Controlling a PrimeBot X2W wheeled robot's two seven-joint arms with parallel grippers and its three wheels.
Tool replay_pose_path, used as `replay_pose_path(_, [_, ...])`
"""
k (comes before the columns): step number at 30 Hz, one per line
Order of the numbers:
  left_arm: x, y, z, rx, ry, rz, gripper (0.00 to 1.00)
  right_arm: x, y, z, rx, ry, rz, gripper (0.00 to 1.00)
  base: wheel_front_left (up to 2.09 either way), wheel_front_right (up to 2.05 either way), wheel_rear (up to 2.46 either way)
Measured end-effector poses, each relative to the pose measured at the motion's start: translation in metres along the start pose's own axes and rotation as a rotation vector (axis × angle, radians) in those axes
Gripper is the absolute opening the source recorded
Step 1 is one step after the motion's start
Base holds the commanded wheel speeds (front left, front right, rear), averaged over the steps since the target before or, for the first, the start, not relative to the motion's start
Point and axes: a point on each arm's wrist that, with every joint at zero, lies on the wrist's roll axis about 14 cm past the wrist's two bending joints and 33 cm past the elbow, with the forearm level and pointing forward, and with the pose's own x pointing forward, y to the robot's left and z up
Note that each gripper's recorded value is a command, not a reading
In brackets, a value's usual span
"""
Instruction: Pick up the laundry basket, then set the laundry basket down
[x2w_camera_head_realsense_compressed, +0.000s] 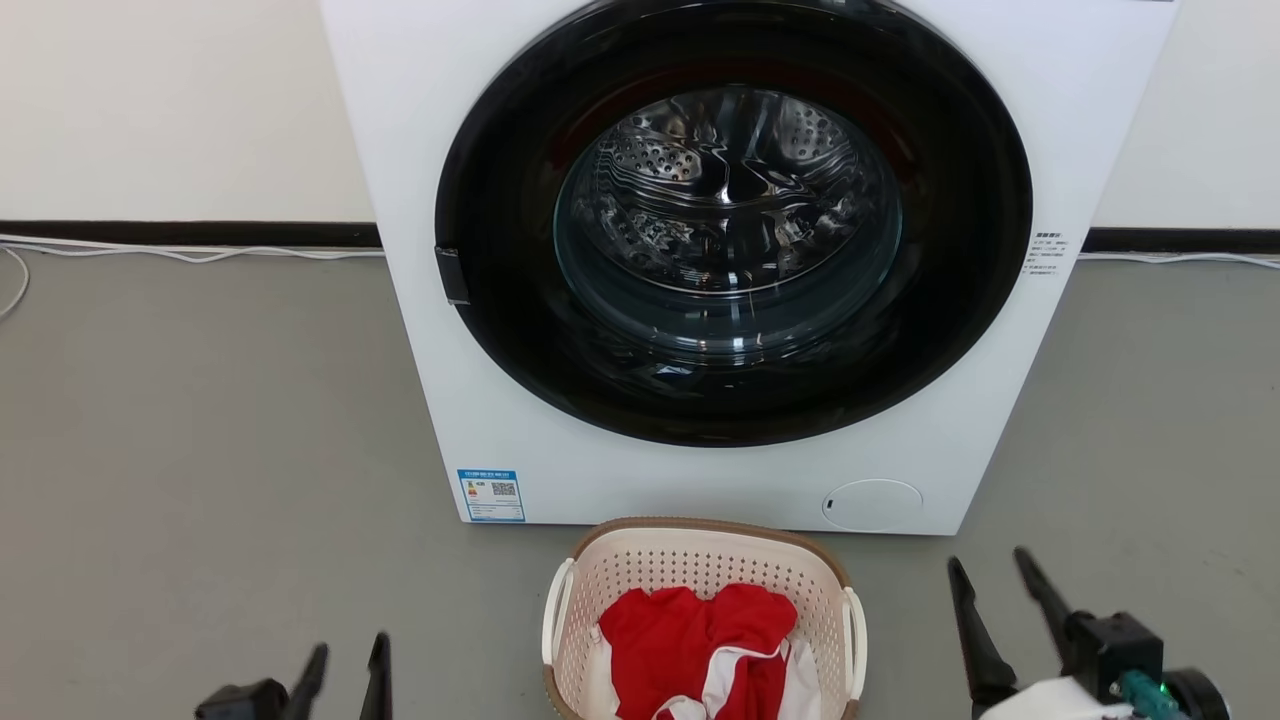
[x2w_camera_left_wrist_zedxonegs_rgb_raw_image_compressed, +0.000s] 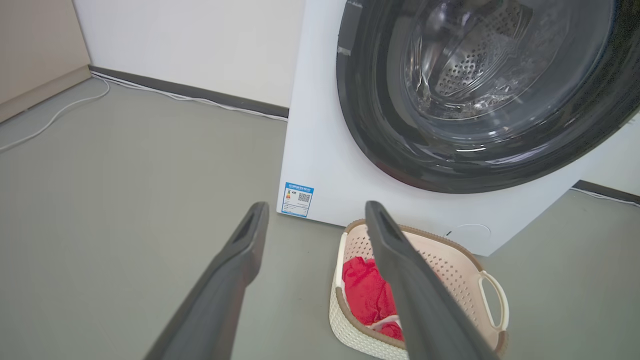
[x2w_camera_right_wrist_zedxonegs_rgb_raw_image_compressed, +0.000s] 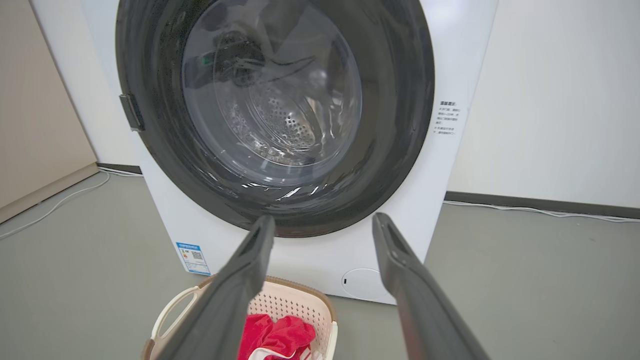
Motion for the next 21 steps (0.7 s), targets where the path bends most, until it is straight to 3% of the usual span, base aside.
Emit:
replay_pose_path(6, [-0.015, 0.003, -0.033, -0.033, 0.101, 0.027, 0.00, -0.017, 0.001, -0.035, 0.033, 0.110, -0.009, 0.00, 0.00, 0.00, 0.00])
replay_pose_path(21, [-0.010, 0.003, -0.031, -0.179, 0.111, 0.054, 0.00, -0.015, -0.008, -0.033, 0.218, 0.108, -0.071, 0.00, 0.00, 0.00, 0.00])
